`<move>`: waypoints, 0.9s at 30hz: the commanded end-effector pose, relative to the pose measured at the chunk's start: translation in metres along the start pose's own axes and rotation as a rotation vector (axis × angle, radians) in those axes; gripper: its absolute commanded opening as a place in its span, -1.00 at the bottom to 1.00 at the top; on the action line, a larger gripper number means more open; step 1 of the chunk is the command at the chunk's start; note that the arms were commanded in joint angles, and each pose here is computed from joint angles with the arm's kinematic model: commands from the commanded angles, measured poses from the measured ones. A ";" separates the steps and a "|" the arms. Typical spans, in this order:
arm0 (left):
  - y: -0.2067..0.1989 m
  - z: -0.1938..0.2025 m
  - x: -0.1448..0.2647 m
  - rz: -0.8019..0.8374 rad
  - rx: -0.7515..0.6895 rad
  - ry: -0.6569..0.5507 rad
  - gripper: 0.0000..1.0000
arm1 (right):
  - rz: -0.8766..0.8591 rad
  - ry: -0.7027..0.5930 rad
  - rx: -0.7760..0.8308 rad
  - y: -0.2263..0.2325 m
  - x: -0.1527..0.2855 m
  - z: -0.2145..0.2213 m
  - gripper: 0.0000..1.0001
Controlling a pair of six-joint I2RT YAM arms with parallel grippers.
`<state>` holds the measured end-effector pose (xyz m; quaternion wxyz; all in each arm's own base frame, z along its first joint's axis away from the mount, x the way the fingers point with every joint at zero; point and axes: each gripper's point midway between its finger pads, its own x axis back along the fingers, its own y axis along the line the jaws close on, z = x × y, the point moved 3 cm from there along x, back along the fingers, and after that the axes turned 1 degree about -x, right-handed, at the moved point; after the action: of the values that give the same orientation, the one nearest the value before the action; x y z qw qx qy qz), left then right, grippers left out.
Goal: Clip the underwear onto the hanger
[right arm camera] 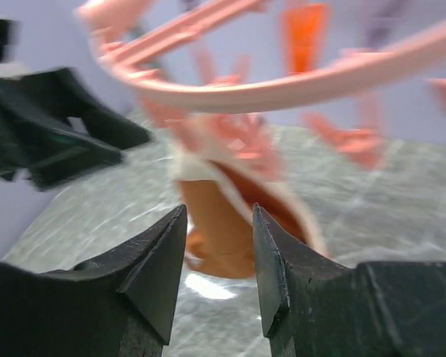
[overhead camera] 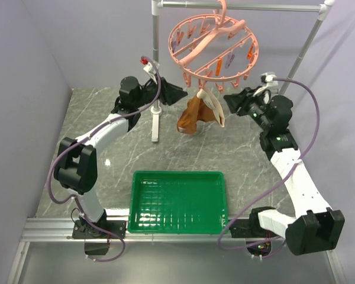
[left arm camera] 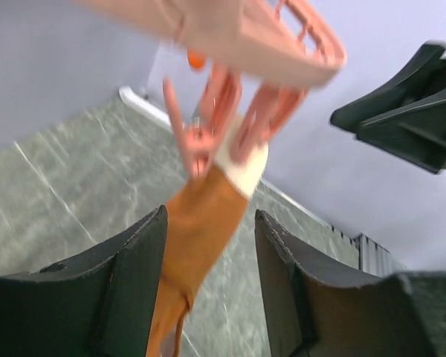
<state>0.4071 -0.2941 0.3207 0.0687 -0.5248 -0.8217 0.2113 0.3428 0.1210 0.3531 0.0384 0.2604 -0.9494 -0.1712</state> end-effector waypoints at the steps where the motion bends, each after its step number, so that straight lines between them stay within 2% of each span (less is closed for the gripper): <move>1: -0.003 -0.031 -0.013 0.004 -0.043 -0.079 0.11 | 0.067 -0.064 -0.010 -0.025 0.003 -0.024 -0.05; 8: 0.022 -0.052 -0.018 -0.060 -0.059 -0.127 0.11 | 0.116 -0.091 0.014 -0.050 0.009 -0.039 -0.05; 14: 0.056 -0.079 -0.010 -0.136 -0.080 -0.191 0.16 | 0.095 -0.094 0.060 -0.053 0.007 -0.043 -0.03; 19: 0.067 -0.095 0.002 -0.139 -0.109 -0.220 0.19 | 0.063 -0.096 0.100 -0.053 0.000 -0.051 -0.02; 22: 0.060 -0.096 0.011 -0.128 -0.165 -0.215 0.22 | 0.037 -0.100 0.124 -0.049 -0.002 -0.056 -0.01; 27: 0.024 -0.078 0.028 -0.072 -0.280 -0.171 0.25 | 0.030 -0.121 0.160 -0.045 -0.001 -0.065 0.01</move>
<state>0.4817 -0.2324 0.3373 0.0033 -0.4336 -0.8794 0.1963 0.3775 0.0670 0.3603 0.0224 0.2273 -0.9633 -0.1409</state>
